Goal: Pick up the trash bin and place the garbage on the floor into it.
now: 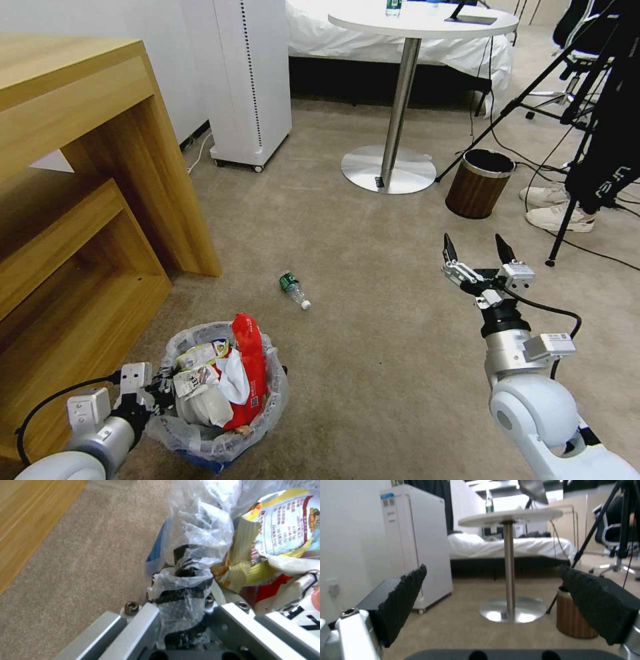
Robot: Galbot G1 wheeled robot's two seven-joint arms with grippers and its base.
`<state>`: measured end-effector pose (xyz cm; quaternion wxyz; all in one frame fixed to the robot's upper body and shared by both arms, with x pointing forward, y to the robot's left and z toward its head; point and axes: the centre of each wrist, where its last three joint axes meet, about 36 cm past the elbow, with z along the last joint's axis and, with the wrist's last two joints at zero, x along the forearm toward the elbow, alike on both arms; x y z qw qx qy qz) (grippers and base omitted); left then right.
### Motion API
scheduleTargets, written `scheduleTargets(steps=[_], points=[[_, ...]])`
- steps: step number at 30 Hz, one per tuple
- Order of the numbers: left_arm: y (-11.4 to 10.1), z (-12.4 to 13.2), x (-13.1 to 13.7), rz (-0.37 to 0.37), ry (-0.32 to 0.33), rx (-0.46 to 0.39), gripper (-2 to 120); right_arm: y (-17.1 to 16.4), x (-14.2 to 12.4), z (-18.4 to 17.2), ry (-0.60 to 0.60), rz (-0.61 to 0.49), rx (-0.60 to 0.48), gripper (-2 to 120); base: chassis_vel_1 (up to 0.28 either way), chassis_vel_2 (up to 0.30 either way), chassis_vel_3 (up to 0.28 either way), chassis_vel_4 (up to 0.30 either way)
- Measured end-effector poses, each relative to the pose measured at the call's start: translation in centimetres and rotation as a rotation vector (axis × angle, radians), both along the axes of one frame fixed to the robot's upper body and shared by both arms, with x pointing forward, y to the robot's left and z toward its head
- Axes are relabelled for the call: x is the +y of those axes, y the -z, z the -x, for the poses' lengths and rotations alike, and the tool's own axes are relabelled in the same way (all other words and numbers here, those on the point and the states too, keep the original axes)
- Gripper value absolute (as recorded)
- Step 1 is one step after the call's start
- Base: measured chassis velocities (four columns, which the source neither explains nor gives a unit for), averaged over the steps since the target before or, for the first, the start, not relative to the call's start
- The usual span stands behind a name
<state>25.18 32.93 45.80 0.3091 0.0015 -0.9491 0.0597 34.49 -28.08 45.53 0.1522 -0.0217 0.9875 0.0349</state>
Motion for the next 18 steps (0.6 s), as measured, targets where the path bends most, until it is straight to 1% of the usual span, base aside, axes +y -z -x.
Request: scheduleTargets(steps=[4, 7, 10, 18], points=[[-0.07, -0.14, 0.16, 0.002, -0.009, -0.006, 0, 0.11, -0.06, 0.0, 0.0, 0.004, -0.007, 100, 0.0, 0.0, 0.0, 0.0], [0.08, -0.45, 0.68, 0.0, -0.033, -0.008, 0, 0.3, -0.01, 0.22, -0.002, 0.003, -0.002, 100, 0.0, 0.0, 0.0, 0.0], [0.23, -0.45, 0.87, -0.001, -0.043, -0.005, 0, 0.36, 0.05, 0.33, -0.003, 0.0, -0.002, 100, 0.0, 0.0, 0.0, 0.0], [0.45, -0.49, 0.83, 0.008, -0.057, -0.007, 0, 0.73, 0.15, 0.22, 0.003, 0.0, -0.008, 100, 0.0, 0.0, 0.0, 0.0]])
